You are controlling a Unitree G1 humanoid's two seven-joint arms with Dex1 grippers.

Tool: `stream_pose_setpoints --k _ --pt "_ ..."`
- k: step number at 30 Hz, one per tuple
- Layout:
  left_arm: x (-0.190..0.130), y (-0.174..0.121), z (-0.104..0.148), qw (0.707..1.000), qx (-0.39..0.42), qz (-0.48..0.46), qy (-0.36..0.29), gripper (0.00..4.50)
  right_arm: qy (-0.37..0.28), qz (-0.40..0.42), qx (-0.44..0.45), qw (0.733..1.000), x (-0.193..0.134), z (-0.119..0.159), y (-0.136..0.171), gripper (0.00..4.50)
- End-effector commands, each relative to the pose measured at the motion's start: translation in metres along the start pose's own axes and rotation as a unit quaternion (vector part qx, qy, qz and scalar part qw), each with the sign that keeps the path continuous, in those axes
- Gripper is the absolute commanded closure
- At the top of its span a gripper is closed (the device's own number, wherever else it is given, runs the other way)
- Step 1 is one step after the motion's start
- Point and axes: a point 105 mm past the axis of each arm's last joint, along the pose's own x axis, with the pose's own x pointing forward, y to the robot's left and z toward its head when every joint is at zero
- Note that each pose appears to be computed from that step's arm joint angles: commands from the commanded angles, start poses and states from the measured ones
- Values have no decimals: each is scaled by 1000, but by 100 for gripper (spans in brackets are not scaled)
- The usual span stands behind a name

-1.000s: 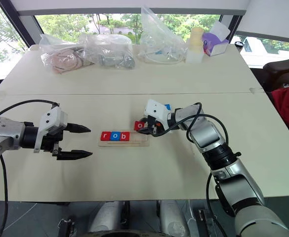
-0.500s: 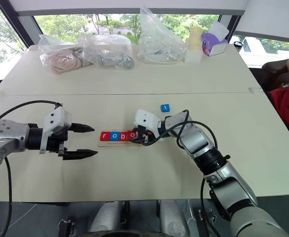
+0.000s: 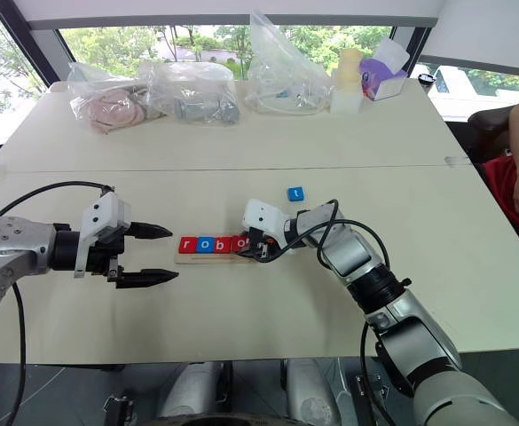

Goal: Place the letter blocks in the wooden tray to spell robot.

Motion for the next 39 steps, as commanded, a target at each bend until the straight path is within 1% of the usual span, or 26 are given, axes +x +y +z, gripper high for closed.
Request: stream_pose_setpoints --k 1,2,3,4,5,6,7,11,14,16,19,21,24,26,32,34,39 --pt "-4 2 8 1000 18 7 -11 0 -8 3 -10 1000 3 6 0 283" --pt "-4 2 8 1000 18 8 -11 0 -8 3 -11 1000 3 6 0 226" --pt "-4 2 7 1000 18 8 -11 0 -9 2 -11 1000 3 7 -1 197" --pt "-3 2 7 1000 18 8 -12 0 -12 -3 -13 1000 3 8 -2 142" --pt "-3 2 7 1000 18 9 -12 0 -15 -8 -16 1000 3 10 -5 98" --pt "-4 2 7 1000 17 10 -12 0 -18 -12 -19 1000 2 12 -6 40" --pt "-4 2 7 1000 17 10 -12 0 -20 -14 -21 999 1 14 -8 6" --pt "-5 2 6 1000 17 13 -12 0 -31 -40 -37 998 -9 22 -18 6" --pt "-6 2 6 1000 18 14 -12 0 -50 -68 -27 996 -22 31 -28 6" --pt "-6 1 7 1000 19 15 -16 0 -70 -102 4 992 -36 37 -39 6" --pt "-4 5 17 998 25 31 -43 0 -94 -179 78 976 -58 36 -58 6" --pt "-2 10 24 997 26 46 -63 0 -100 -236 125 959 -68 31 -68 6" --pt "3 17 36 993 33 62 -94 0 -86 -329 177 923 -79 13 -76 6" --pt "6 21 41 992 34 67 -105 0 -72 -361 185 911 -78 2 -75 6" --pt "20 28 51 991 50 55 -115 0 -50 -456 282 843 -79 -32 -85 6" --pt "22 28 51 992 55 45 -109 0 -48 -463 295 835 -76 -37 -87 6" --pt "22 32 52 991 57 47 -109 0 -49 -446 311 838 -61 -40 -89 6"
